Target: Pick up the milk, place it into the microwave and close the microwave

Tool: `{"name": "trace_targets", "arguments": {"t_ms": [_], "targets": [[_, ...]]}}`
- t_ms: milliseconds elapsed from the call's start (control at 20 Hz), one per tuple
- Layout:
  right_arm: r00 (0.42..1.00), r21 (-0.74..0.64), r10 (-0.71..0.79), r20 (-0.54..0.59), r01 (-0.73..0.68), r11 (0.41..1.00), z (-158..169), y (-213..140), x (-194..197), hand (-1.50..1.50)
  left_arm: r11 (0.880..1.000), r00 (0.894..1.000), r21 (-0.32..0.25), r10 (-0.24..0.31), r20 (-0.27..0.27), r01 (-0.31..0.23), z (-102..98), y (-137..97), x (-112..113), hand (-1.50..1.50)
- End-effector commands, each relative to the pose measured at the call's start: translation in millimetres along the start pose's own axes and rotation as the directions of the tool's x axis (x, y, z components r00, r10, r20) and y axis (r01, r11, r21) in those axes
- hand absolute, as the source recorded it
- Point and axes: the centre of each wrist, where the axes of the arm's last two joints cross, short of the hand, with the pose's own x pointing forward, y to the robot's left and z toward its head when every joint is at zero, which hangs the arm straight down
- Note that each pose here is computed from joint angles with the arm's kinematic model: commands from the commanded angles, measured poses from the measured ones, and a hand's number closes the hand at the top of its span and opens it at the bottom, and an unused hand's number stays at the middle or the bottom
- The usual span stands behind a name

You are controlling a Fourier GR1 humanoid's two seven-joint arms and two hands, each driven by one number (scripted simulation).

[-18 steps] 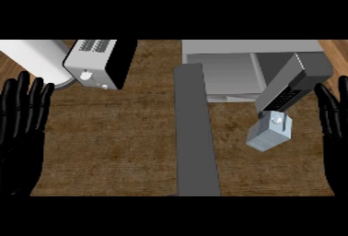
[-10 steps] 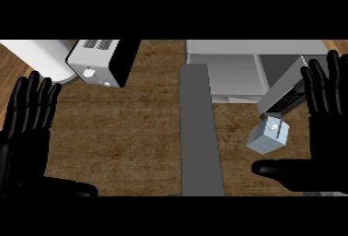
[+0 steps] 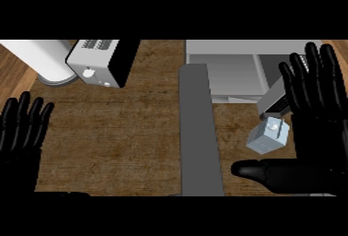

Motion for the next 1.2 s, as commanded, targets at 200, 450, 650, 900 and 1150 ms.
{"name": "trace_targets", "arguments": {"t_ms": [200, 450, 650, 900, 1150], "targets": [[0.995, -0.141, 0.099, -0.012, -0.100, 0.985, -6.8, -15.3, -20.3, -1.50, 1.000, 1.000, 0.002, 0.008, -0.006, -0.008, 33.6, -6.3, 8.8, -1.50], [0.990, -0.190, 0.128, -0.067, -0.138, 0.972, -5.2, -25.0, -26.5, -1.50, 1.000, 1.000, -0.012, 0.018, -0.014, -0.018, 46.8, 8.7, -6.6, -1.50], [0.988, -0.238, 0.132, -0.077, -0.147, 0.960, -22.6, -29.6, -29.9, -1.50, 1.000, 1.000, 0.013, 0.009, -0.018, -0.008, 35.3, 13.1, 7.3, -1.50], [0.984, -0.264, 0.126, -0.127, -0.155, 0.952, 22.4, -51.4, -83.2, -1.50, 1.000, 1.000, 0.007, -0.012, -0.013, 0.012, 58.2, 31.2, 18.6, -1.50], [0.975, -0.330, 0.145, -0.170, -0.195, 0.924, 33.2, -70.4, -107.8, -1.50, 1.000, 1.000, -0.003, 0.020, -0.003, -0.020, 58.5, 30.4, 21.3, -1.50]]}}
